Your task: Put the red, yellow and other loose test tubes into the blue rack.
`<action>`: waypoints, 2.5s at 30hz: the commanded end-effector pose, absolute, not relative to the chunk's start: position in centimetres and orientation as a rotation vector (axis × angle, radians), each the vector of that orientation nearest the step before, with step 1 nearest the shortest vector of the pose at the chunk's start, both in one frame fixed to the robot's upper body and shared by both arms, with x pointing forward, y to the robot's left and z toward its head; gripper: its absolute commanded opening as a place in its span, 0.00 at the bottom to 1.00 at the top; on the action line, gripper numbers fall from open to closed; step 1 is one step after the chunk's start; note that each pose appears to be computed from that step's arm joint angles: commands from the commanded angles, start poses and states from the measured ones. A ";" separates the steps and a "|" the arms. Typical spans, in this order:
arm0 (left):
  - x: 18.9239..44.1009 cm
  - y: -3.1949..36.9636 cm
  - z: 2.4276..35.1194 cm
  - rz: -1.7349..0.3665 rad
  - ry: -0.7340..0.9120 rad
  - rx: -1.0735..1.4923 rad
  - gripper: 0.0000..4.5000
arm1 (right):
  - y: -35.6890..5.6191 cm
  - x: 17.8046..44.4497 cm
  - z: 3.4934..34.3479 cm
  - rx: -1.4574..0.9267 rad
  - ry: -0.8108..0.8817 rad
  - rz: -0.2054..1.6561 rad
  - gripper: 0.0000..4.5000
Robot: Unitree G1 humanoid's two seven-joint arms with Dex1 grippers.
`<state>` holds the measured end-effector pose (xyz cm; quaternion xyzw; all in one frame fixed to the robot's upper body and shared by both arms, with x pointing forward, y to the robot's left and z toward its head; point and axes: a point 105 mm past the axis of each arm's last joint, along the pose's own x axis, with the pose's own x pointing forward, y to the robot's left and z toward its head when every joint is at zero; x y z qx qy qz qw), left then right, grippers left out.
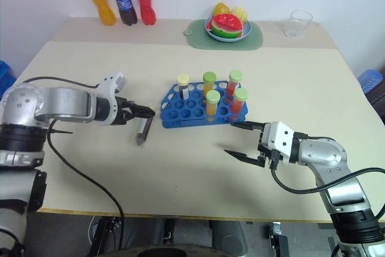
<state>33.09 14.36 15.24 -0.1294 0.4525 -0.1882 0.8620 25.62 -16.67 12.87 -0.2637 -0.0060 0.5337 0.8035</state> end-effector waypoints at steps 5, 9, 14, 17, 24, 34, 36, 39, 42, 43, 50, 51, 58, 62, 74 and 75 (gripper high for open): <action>34.4 13.5 14.7 -0.327 1.057 -0.242 0.95 | -15.8 25.3 14.2 -0.581 -0.067 1.161 0.82; 34.6 13.4 14.4 -0.311 1.113 -0.202 0.95 | -15.7 25.2 14.3 -0.580 -0.070 1.153 0.82; 34.7 13.4 13.7 -0.269 1.179 -0.175 0.95 | -15.6 24.9 14.2 -0.578 -0.069 1.142 0.82; 34.7 13.2 13.5 -0.269 1.206 -0.155 0.89 | -15.7 24.7 14.2 -0.577 -0.066 1.135 0.84; 34.8 13.2 13.4 -0.264 1.220 -0.144 0.22 | -15.8 24.7 14.1 -0.576 -0.060 1.128 0.84; 34.1 14.5 15.1 -0.320 1.063 -0.187 0.14 | -15.6 25.8 13.9 -0.568 -0.063 1.138 0.84; 33.6 14.4 15.8 -0.364 1.008 -0.153 0.14 | -15.6 26.0 13.8 -0.567 -0.062 1.144 0.84; 33.3 14.1 16.4 -0.397 0.958 -0.161 0.14 | -15.5 26.2 13.8 -0.567 -0.064 1.153 0.84; 32.5 13.7 17.1 -0.470 0.936 -0.109 0.19 | -15.4 26.4 14.0 -0.565 -0.068 1.163 0.84; 32.4 13.5 17.1 -0.483 0.935 -0.100 0.25 | -15.4 26.4 14.0 -0.564 -0.067 1.166 0.84; 32.4 12.8 15.9 -0.464 0.944 -0.119 1.00 | -16.1 25.7 14.0 -0.559 -0.025 1.186 0.84; 32.4 12.6 15.7 -0.456 0.947 -0.118 1.00 | -16.3 25.5 14.0 -0.560 -0.017 1.188 0.84; 32.5 11.6 14.1 -0.400 0.971 -0.131 1.00 | -17.0 24.6 14.3 -0.558 0.023 1.192 0.84; 32.5 11.1 13.1 -0.357 0.993 -0.127 1.00 | -17.2 24.4 14.5 -0.557 0.035 1.187 0.84; 32.2 12.8 12.7 -0.296 1.006 -0.056 1.00 | -17.3 24.3 14.6 -0.554 0.032 1.157 0.84; 32.2 13.1 12.8 -0.292 1.004 -0.051 1.00 | -17.3 24.3 14.6 -0.553 0.032 1.156 0.84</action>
